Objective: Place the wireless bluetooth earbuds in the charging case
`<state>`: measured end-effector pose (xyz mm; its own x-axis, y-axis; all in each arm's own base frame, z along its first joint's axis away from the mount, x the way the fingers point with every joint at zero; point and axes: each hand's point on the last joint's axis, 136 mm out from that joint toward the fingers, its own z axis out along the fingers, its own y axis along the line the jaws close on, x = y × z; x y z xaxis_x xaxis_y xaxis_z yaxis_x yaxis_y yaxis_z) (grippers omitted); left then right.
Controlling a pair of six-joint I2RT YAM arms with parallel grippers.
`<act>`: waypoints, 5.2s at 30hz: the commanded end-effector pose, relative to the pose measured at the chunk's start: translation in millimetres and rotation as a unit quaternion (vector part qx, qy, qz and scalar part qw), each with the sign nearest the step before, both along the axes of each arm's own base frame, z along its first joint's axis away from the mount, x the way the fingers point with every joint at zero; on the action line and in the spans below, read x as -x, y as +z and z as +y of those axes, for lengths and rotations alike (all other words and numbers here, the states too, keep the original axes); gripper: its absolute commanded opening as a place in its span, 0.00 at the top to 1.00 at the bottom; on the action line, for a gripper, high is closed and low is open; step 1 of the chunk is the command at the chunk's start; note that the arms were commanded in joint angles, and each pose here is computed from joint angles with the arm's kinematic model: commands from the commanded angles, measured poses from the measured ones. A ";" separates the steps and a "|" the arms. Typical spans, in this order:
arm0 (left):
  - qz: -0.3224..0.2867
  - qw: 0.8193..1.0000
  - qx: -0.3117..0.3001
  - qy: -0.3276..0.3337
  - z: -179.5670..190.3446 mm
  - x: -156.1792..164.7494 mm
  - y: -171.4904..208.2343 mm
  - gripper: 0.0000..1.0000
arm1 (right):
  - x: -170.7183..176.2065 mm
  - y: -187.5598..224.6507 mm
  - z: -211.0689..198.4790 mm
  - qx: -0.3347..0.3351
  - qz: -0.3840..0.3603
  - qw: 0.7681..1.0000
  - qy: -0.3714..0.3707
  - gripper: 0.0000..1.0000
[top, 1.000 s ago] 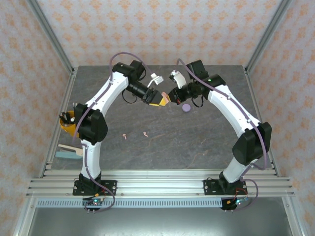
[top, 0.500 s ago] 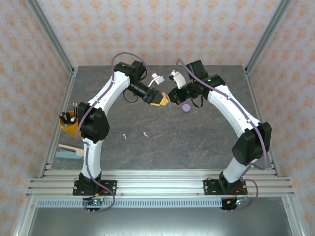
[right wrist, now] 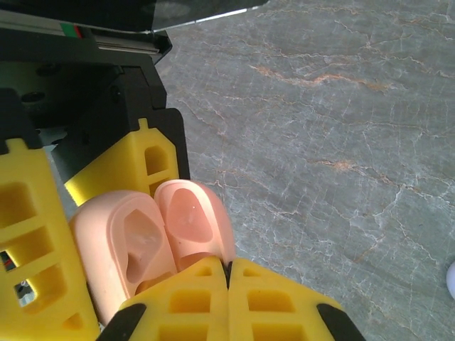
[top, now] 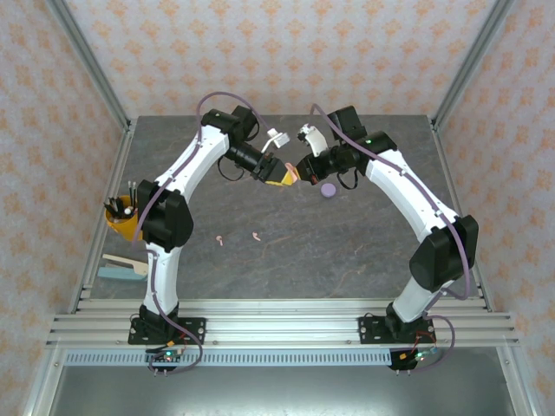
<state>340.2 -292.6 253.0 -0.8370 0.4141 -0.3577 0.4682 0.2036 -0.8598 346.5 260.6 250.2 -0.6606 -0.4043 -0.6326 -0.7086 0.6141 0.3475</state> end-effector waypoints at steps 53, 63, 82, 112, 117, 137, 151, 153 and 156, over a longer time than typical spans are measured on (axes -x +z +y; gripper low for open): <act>-0.031 0.999 0.034 0.003 -0.7 -10.4 20.2 0.92 | -10.5 40.4 -15.2 -0.001 -0.074 0.995 -0.063 0.71; -0.166 0.983 -0.027 0.074 12.9 -35.9 43.1 1.00 | 4.8 102.0 -60.6 -0.074 -0.087 0.977 -0.183 0.42; -0.451 0.791 -0.075 0.408 99.7 -73.3 142.7 1.00 | 29.4 -14.5 -53.7 -0.061 0.141 0.932 -0.329 0.40; -0.563 0.625 -0.002 0.541 178.3 17.2 54.0 1.00 | 58.1 -178.3 81.0 0.196 0.200 0.915 -0.290 0.45; -0.577 0.643 0.025 0.503 167.4 38.1 52.5 1.00 | 57.5 -193.7 88.6 0.214 0.201 0.913 -0.284 0.46; -0.579 0.661 0.026 0.478 159.0 42.9 49.0 1.00 | 62.4 -215.9 122.4 0.217 0.219 0.918 -0.250 0.54; -0.580 0.663 0.032 0.472 156.1 42.1 53.7 1.00 | 60.2 -231.2 121.1 0.235 0.217 0.913 -0.252 0.61; -0.579 0.663 0.031 0.474 156.3 41.7 54.2 1.00 | 61.1 -232.9 121.0 0.237 0.219 0.913 -0.251 0.62; -0.579 0.663 0.032 0.474 156.1 41.0 54.8 1.00 | 61.8 -232.9 120.7 0.239 0.222 0.912 -0.250 0.64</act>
